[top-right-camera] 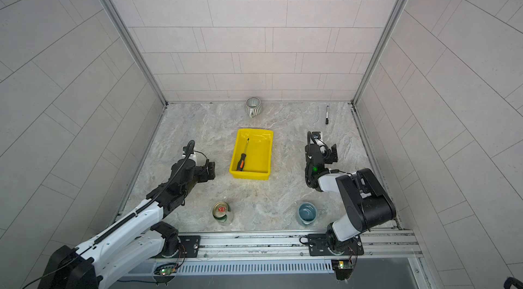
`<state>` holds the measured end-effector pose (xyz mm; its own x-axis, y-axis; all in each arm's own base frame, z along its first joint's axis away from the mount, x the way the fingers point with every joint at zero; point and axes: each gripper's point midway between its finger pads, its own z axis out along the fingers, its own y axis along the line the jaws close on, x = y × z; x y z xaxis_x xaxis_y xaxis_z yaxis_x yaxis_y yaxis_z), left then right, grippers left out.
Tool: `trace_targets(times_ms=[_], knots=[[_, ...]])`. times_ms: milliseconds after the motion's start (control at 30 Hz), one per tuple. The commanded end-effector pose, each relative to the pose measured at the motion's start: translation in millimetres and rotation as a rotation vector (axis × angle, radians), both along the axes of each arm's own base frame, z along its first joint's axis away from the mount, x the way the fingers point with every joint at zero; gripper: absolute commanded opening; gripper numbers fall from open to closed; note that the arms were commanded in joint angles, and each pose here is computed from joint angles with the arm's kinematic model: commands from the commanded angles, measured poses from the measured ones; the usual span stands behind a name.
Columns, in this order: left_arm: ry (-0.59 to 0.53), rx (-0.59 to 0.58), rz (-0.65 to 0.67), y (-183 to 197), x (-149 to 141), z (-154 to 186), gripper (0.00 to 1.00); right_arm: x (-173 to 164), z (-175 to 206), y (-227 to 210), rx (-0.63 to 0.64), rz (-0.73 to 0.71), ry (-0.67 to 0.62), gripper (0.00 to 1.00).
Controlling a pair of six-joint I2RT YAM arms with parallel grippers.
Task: Put the screwdriver in the bin
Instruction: Reset both arms
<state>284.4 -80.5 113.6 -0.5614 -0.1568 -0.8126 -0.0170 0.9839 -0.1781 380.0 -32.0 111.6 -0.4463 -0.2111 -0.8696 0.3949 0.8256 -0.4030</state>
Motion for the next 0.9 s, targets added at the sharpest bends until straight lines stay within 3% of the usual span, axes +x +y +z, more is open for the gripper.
trace_targets(times_ms=[0,333,867], knots=[[-0.011,0.004,0.023,3.5,1.6,4.9,1.0,9.7,2.4,0.1,0.028,0.013,-0.035,0.96],[0.015,0.003,-0.023,-6.2,5.2,-0.5,1.0,-8.3,-11.9,-22.9,0.207,0.035,-0.166,0.97],[0.045,0.022,-0.006,-5.3,10.0,-7.8,1.0,0.1,-13.7,-15.4,0.19,0.075,-0.13,0.99]])
